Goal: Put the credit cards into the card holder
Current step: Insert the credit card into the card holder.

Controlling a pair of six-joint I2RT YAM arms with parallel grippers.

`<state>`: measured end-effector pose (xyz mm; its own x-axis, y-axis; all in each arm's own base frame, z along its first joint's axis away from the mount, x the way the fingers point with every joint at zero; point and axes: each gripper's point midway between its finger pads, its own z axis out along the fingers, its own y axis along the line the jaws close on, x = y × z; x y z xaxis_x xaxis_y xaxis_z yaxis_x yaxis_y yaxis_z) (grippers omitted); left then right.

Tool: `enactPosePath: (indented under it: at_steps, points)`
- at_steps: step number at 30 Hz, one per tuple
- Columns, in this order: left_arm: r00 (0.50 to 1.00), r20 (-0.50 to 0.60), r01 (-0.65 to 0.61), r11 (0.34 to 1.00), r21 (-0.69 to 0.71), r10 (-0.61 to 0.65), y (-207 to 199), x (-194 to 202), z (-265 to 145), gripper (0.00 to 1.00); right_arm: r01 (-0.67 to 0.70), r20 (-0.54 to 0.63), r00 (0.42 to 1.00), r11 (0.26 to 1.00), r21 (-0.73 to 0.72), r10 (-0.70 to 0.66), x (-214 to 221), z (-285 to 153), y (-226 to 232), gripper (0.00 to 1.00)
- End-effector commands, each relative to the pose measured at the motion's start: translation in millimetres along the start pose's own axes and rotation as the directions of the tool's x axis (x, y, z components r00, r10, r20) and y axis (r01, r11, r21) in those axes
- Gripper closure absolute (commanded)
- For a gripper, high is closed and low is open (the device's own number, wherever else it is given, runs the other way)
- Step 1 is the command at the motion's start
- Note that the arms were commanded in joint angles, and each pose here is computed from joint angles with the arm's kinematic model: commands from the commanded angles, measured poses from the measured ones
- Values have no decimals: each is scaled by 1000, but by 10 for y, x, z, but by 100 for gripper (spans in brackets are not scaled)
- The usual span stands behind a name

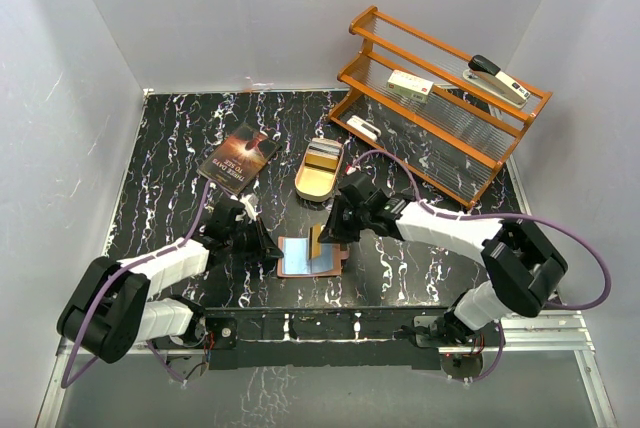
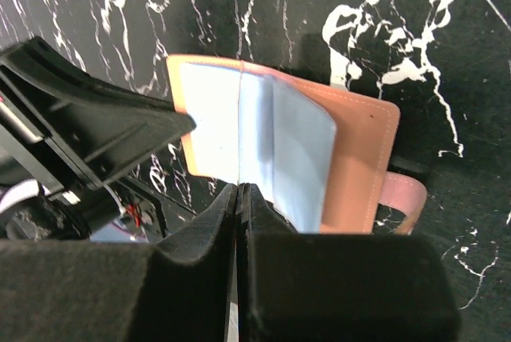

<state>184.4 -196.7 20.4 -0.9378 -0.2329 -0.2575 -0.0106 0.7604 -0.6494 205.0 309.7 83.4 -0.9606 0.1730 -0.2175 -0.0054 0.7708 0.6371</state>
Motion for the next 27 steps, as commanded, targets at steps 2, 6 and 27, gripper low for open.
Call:
enactPosePath:
  at_steps: [2, 6, 27]
  points:
    - [1000, -1, -2, 1000, 12, 2, -41, -16, -2, 96, -23, 137, 991, 997, 76, 12, -240, -103, 257, 100]
    - [1000, 3, -3, 1000, 13, 3, -52, -28, -3, 97, -51, 192, 981, 968, 246, 2, -253, -165, 232, 100]
    - [1000, 3, 1, 1000, 24, -1, -85, -37, -12, 98, -84, 202, 979, 928, 363, 10, -167, -107, 220, 100]
